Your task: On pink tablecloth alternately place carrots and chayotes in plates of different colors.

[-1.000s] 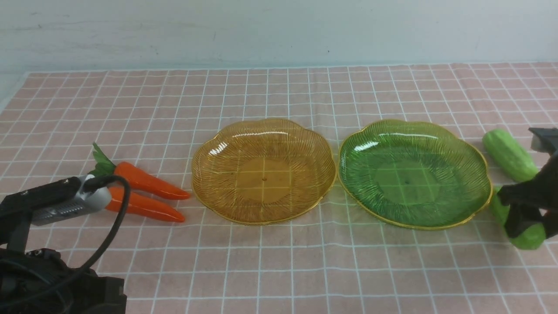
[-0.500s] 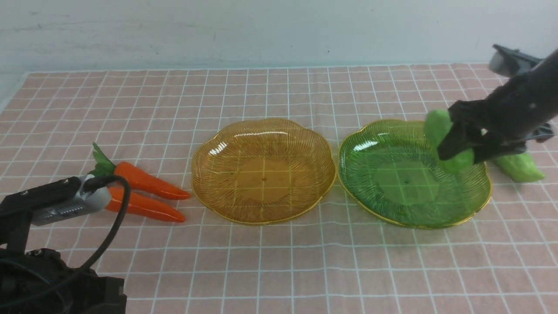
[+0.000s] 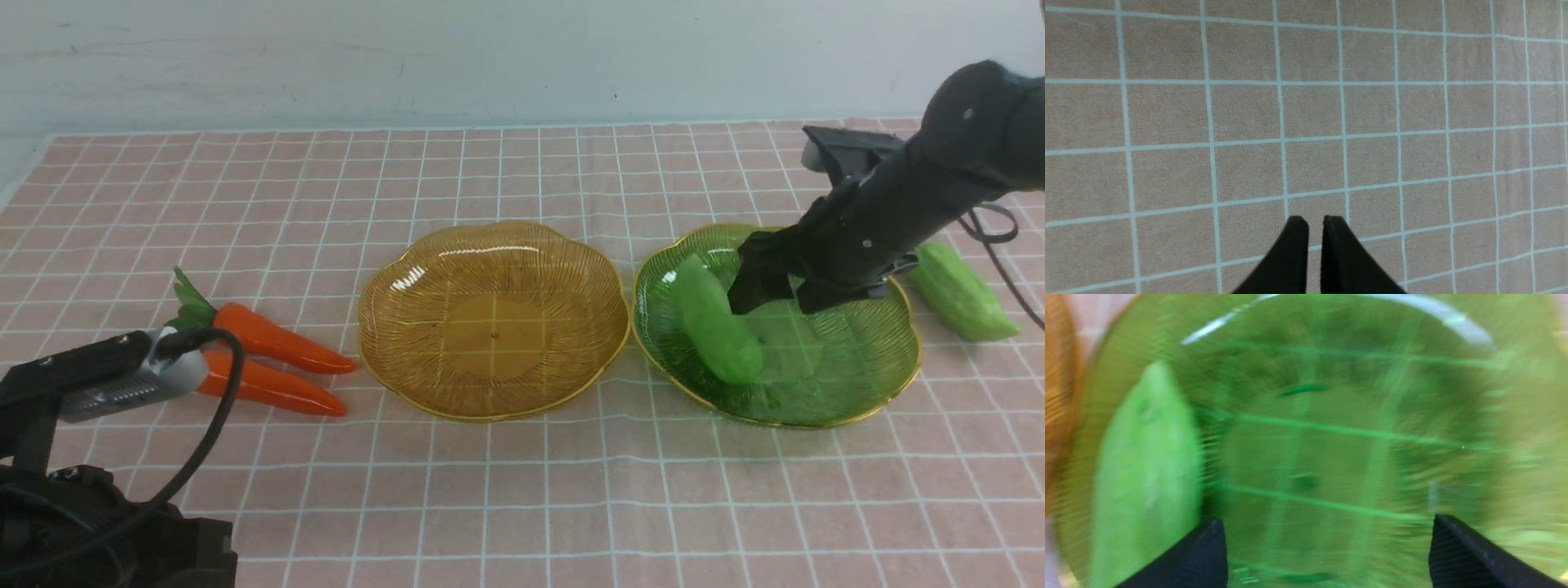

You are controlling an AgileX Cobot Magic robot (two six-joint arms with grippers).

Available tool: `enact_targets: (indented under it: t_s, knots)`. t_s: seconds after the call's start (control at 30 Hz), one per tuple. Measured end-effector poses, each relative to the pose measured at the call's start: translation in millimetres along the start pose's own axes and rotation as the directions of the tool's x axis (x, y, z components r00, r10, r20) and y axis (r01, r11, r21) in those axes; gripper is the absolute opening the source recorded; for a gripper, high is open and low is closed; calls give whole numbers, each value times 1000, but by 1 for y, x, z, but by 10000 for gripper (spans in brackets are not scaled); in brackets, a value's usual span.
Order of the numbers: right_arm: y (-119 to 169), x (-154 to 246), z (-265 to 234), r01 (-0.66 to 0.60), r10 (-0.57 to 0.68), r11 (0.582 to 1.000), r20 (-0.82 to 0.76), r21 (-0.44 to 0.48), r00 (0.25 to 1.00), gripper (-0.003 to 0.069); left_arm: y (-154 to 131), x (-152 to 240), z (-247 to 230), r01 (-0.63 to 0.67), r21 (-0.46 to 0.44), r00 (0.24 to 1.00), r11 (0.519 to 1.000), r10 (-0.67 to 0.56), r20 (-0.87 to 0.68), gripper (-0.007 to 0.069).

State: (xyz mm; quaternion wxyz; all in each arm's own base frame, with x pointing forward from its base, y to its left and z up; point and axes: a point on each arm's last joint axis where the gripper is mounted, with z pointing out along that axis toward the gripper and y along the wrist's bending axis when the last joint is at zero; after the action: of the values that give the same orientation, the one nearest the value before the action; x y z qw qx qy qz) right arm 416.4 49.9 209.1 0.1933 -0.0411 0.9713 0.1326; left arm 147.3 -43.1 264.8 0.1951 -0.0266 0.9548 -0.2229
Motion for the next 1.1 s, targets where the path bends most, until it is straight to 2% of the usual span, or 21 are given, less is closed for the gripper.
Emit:
enact_targets:
  t_s: [0.1, 0.2, 0.27, 0.4, 0.67, 0.77, 0.9, 1.1]
  knots:
    - [-30, -2, -7, -31, 30, 998, 25, 57, 999, 606, 0, 0, 0, 0, 0, 1000, 1000, 0, 0, 39]
    - [-76, -4, -20, -54, 42, 984, 74, 171, 996, 592, 0, 0, 0, 1, 2, 1000, 1000, -1, 0, 39]
    - [-97, -4, -22, -55, 33, 972, 95, 230, 995, 588, 0, 0, 0, 2, 2, 1000, 1000, -2, 0, 39]
    - [-119, 0, -13, -71, 49, 962, 89, 264, 995, 587, 0, 0, 0, 2, 3, 1000, 1000, -2, -1, 39]
    - [-130, 7, 13, -77, 68, 961, 46, 266, 997, 574, 0, 0, 0, 2, 3, 1000, 1000, -2, -2, 39]
    - [-132, 9, 20, -79, 73, 961, 32, 264, 997, 525, 0, 0, 0, 2, 3, 1000, 1000, -2, -2, 39]
    - [-133, 10, 21, -69, 65, 960, 24, 272, 998, 406, 0, 0, 0, 2, 3, 1000, 1000, -2, -5, 39]
    - [-132, 12, 17, -43, 52, 959, -21, 281, 998, 391, 0, 2, 0, 2, 5, 1000, 1000, -2, -22, 39]
